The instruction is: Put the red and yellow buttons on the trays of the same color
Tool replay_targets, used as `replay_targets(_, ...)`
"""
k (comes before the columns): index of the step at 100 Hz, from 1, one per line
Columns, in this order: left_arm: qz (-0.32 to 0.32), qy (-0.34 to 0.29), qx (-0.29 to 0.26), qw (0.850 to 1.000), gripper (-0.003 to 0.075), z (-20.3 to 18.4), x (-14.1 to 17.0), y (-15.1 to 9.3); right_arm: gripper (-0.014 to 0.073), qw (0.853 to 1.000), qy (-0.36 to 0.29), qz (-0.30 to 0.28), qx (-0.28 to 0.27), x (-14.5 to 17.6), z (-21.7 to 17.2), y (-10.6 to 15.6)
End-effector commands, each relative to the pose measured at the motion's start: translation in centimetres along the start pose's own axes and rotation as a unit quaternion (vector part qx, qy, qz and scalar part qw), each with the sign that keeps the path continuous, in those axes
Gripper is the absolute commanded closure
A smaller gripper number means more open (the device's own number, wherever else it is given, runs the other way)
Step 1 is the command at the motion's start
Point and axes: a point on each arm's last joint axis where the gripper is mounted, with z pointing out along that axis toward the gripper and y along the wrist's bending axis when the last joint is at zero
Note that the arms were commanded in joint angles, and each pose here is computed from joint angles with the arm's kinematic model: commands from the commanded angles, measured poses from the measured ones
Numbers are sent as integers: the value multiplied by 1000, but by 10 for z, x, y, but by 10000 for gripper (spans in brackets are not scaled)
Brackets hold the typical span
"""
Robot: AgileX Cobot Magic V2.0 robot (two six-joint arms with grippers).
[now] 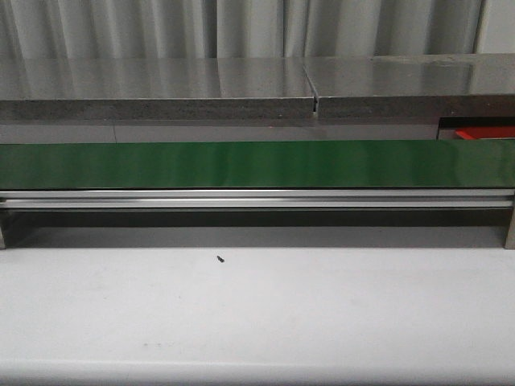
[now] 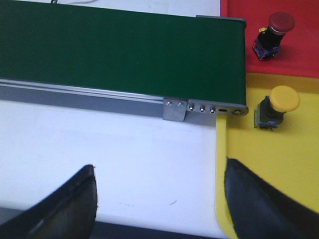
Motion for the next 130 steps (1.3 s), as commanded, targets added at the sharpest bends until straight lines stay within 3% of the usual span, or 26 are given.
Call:
replay_targets(1, -9, -47, 4, 999, 739, -3, -14, -1, 71, 998, -57, -8, 6, 9, -17, 3)
replay_targets(13, -9, -47, 4, 999, 739, -3, -14, -1, 197, 997, -79, -11, 7, 32, -29, 7)
replay_targets(27, -9, -47, 4, 999, 739, -3, -14, -1, 496, 995, -100, -16, 8, 46, -39, 10)
replay_targets(38, -9, -47, 4, 999, 739, -3, -14, -1, 664, 994, -105, -17, 7, 48, -43, 10)
replay_targets(117, -9, -42, 5, 999, 737, -3, -13, -2, 661, 995, -94, -17, 5, 50, -43, 11)
replay_targets(130, -9, -35, 6, 999, 646, -3, -12, -2, 661, 995, -94, -17, 5, 50, -43, 11)
